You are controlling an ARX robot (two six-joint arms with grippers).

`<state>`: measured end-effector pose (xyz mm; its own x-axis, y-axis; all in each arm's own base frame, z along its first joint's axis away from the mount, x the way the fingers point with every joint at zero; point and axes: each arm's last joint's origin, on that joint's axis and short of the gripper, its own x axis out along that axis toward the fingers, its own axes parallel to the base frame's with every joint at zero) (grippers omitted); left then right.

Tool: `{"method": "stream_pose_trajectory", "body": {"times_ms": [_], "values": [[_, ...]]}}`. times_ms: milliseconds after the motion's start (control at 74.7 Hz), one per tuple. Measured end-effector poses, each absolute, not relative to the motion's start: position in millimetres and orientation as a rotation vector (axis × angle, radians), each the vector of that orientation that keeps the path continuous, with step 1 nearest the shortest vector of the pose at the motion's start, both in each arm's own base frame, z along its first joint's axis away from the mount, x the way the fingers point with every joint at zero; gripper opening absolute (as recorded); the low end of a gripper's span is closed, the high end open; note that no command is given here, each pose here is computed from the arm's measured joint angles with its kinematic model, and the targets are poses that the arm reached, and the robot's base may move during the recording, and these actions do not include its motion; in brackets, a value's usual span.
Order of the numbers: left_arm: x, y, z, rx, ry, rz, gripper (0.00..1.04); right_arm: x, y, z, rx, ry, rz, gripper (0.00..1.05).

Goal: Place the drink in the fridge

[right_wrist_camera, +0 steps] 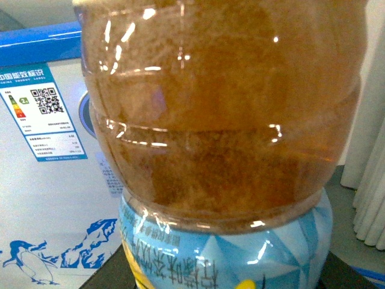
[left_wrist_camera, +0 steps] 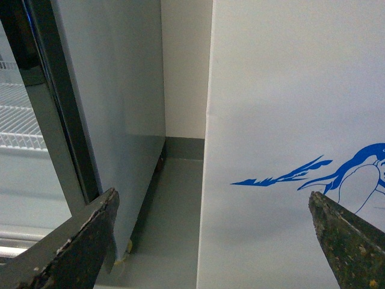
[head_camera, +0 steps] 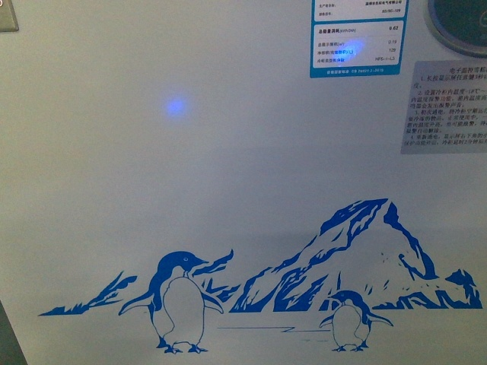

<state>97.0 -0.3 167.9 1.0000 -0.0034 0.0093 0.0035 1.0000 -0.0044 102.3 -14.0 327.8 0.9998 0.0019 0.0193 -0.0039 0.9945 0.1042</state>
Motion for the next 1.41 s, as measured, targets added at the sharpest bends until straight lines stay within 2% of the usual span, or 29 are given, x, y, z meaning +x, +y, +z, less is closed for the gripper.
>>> {"method": "stream_pose_trajectory", "body": {"times_ms": [1406], "values": [[97.0, -0.4, 167.9, -0.004, -0.009, -0.004, 0.97, 103.2, -13.9, 325.4, 0.105, -0.012, 0.003, 0.38]]}}
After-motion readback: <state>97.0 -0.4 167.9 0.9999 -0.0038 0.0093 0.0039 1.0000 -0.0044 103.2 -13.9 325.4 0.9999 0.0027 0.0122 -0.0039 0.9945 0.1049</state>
